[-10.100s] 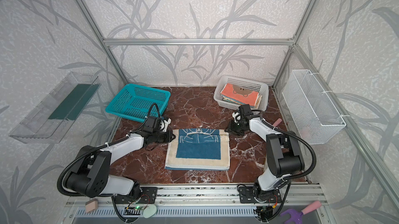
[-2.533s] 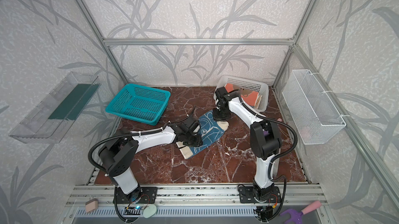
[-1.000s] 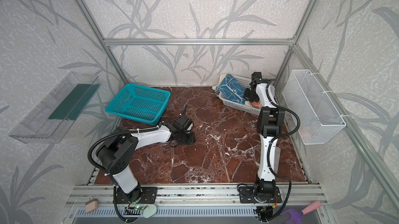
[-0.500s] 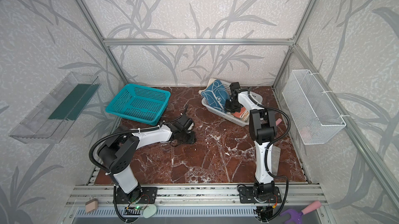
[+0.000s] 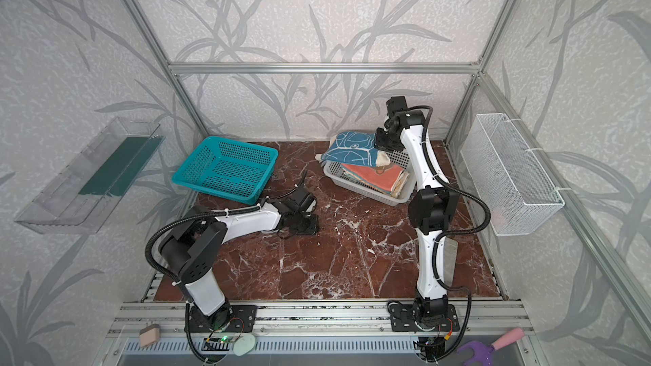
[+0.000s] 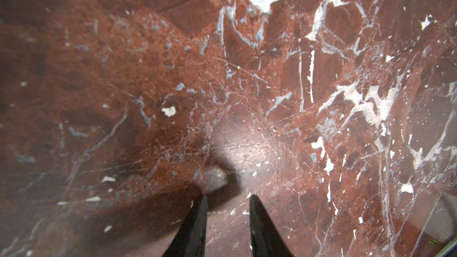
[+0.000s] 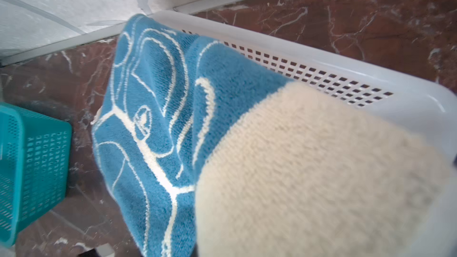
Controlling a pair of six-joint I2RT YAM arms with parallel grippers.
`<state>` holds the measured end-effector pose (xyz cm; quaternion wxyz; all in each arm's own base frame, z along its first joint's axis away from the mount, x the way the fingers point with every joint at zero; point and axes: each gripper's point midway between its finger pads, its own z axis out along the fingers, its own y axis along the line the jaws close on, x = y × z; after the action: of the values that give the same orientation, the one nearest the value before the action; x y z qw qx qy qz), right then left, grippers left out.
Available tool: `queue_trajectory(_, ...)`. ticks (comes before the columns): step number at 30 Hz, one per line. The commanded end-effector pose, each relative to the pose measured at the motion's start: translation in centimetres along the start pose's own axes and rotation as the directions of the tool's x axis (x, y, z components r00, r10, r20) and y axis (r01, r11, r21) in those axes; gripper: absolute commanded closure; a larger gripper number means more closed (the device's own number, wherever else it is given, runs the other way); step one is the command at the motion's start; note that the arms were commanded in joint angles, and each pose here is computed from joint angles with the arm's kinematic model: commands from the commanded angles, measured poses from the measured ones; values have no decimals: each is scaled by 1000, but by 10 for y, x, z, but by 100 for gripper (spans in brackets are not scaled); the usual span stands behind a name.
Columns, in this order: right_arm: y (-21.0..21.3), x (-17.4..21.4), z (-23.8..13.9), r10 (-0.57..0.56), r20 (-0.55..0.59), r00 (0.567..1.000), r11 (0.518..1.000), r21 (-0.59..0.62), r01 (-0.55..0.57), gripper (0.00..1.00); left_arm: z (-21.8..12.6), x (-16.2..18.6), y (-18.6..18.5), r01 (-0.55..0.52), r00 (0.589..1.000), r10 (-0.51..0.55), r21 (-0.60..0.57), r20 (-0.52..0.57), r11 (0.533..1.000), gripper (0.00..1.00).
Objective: Fold and stack the towels
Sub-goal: 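Lower the folded towel onto the stack in the white basket with the right gripper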
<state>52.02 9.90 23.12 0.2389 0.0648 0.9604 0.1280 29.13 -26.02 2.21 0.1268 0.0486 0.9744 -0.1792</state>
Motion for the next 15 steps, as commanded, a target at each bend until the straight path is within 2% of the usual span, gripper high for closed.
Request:
queue_trajectory(1, -26, 23, 3, 14, -129, 992, 997, 79, -4, 100, 0, 18, 21, 8, 999, -12, -78, -51, 997, 68)
queue_trajectory(10, -39, 25, -7, 24, -134, 991, 995, 94, -12, 100, 0, 22, 25, 19, 998, -23, -85, -52, 996, 68)
queue_trajectory(15, -27, 13, -33, -16, -69, 997, 999, 48, 19, 100, 2, 23, 25, 17, 998, -23, -87, -60, 996, 68)
